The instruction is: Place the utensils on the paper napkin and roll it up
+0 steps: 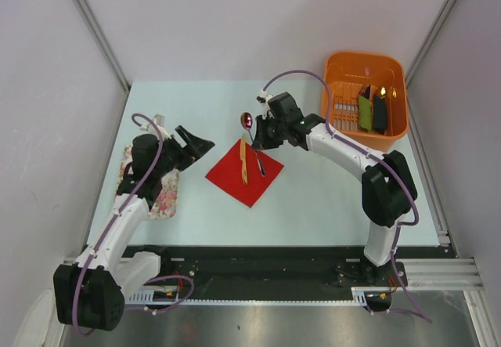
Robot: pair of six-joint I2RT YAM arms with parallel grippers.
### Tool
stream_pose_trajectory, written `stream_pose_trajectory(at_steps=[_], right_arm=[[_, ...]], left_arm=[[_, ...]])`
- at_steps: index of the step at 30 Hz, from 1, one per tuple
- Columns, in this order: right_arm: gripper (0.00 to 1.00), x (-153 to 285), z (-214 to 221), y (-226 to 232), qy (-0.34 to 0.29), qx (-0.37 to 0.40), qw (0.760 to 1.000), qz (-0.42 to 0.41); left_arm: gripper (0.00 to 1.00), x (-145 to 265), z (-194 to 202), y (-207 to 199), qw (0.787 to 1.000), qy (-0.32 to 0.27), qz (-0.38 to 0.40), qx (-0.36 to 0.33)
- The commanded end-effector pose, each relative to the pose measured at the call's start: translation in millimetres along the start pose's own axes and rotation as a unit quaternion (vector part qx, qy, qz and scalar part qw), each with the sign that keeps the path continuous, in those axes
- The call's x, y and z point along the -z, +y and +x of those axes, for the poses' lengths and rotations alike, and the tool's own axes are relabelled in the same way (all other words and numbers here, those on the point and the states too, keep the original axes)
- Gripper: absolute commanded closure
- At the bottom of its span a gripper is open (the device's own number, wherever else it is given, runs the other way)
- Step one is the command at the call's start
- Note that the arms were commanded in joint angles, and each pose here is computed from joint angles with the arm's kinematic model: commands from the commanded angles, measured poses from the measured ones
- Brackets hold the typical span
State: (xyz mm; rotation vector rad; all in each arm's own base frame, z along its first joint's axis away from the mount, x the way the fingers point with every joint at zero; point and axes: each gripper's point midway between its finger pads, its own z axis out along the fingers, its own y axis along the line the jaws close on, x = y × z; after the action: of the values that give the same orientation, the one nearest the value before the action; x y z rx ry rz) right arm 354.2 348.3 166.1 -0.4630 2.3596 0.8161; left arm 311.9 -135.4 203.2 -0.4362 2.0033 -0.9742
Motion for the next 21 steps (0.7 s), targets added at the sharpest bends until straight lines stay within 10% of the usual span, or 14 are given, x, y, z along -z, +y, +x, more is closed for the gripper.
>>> stream_pose_trajectory(at_steps=[1,21], right_arm=[[1.0,-26.0,6.6,-9.9,0.0,-0.05,0.998,0.026],[1.0,-101.9,29.6,-49.2,0.031,-0.153,0.986,0.062]], left_arm=[[0.14,15.4,-21.7,-6.0,0.997,-0.032,0.0,-0.065],[0.13,19.5,-22.1,7.8,0.995,-0.05,-0.006,-0.084]])
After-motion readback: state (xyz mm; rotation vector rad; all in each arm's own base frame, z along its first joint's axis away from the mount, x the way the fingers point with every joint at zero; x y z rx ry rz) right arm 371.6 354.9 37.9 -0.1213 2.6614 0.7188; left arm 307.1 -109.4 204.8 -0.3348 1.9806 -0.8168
